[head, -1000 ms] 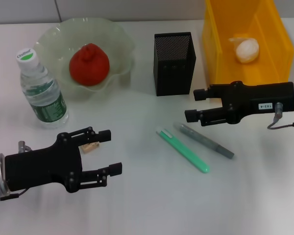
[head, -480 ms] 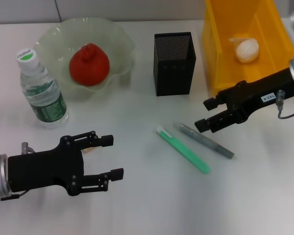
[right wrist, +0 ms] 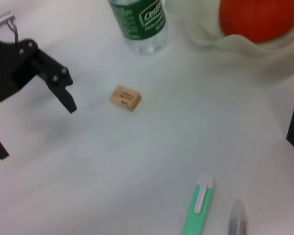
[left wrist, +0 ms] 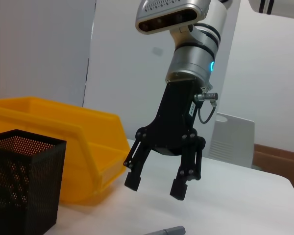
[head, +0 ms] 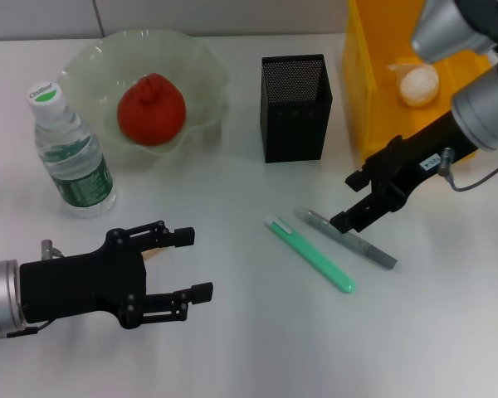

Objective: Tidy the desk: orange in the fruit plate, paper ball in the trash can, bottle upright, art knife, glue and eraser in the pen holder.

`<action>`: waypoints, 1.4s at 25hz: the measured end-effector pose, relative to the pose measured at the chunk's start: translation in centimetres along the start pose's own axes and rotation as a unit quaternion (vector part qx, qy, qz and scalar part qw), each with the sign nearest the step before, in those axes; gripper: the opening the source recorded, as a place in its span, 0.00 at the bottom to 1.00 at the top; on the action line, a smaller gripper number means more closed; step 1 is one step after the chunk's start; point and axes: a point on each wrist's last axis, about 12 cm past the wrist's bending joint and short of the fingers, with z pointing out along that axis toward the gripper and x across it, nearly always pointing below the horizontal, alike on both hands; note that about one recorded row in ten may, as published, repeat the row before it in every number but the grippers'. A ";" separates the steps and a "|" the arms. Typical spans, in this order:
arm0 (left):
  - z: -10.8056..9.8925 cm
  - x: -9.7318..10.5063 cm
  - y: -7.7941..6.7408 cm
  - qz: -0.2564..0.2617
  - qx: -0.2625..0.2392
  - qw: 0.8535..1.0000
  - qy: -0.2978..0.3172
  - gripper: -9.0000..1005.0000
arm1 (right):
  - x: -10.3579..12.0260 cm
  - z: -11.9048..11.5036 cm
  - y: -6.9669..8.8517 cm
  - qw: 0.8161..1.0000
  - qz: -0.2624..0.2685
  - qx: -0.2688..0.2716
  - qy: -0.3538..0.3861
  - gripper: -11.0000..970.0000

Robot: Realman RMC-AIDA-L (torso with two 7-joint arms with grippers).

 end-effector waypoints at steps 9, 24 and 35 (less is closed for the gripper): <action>0.2 0.0 0.0 0.001 -0.001 1.000 -0.001 0.79 | -1.5 1.4 0.6 0.998 -0.049 0.012 0.036 0.86; 0.4 -0.1 0.2 0.001 -0.001 1.000 0.000 0.78 | -2.2 2.2 1.6 0.997 -0.078 -0.006 0.027 0.86; 0.2 0.2 0.1 -0.002 -0.004 1.000 0.002 0.78 | -3.5 3.8 2.5 0.992 -0.123 -0.005 0.036 0.86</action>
